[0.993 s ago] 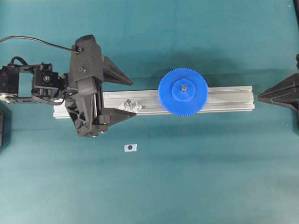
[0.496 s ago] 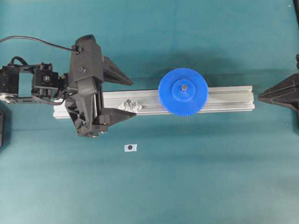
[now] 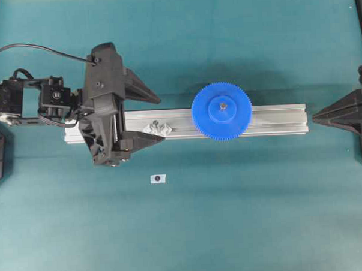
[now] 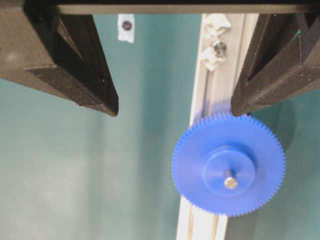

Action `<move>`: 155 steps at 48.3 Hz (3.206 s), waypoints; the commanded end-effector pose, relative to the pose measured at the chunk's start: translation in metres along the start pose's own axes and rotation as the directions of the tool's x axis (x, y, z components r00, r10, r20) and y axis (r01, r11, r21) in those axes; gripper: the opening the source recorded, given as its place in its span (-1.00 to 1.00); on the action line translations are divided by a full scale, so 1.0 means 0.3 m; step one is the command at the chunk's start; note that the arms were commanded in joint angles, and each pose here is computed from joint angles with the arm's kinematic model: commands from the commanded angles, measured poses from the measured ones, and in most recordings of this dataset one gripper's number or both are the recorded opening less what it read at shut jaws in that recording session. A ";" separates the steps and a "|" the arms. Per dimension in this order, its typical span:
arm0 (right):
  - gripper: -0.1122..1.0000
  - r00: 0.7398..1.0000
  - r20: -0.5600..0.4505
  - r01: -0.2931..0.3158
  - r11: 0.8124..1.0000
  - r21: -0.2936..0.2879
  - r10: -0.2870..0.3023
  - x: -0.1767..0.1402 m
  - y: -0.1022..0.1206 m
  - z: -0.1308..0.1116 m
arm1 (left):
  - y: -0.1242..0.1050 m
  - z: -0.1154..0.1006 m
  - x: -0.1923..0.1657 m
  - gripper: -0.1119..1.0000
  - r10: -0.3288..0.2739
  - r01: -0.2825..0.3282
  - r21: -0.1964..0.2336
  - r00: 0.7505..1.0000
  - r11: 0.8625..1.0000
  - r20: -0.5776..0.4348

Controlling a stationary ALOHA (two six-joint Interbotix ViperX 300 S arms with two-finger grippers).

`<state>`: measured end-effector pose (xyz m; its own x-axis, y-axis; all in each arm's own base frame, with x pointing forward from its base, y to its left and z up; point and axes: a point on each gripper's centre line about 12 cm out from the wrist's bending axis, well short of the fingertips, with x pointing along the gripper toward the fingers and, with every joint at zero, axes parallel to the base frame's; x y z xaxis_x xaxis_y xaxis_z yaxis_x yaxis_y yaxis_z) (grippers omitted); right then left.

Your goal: Find the location of the shaft and insert the large gear.

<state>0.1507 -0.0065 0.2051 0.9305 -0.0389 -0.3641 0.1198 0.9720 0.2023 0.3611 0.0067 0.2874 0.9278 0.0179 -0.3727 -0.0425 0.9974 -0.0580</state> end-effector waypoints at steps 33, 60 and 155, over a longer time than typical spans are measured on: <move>-0.76 1.000 0.011 -0.001 1.000 0.008 0.000 0.001 0.002 0.013 | -0.007 0.026 -0.011 0.89 -0.006 0.006 0.003 1.000 1.000 0.029; -0.76 1.000 0.009 -0.001 1.000 0.011 0.000 0.002 0.002 0.011 | -0.007 0.026 -0.011 0.89 -0.006 0.006 0.000 1.000 1.000 0.029; -0.76 1.000 0.009 0.000 1.000 0.011 0.000 0.003 0.000 0.004 | -0.006 0.006 0.004 0.89 -0.005 0.005 0.000 1.000 1.000 0.010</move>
<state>0.1501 -0.0065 0.2022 0.9300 -0.0390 -0.3656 0.1208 0.9716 0.2035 0.3624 0.0068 0.2814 0.9219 0.0177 -0.3869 -0.0452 0.9971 -0.0619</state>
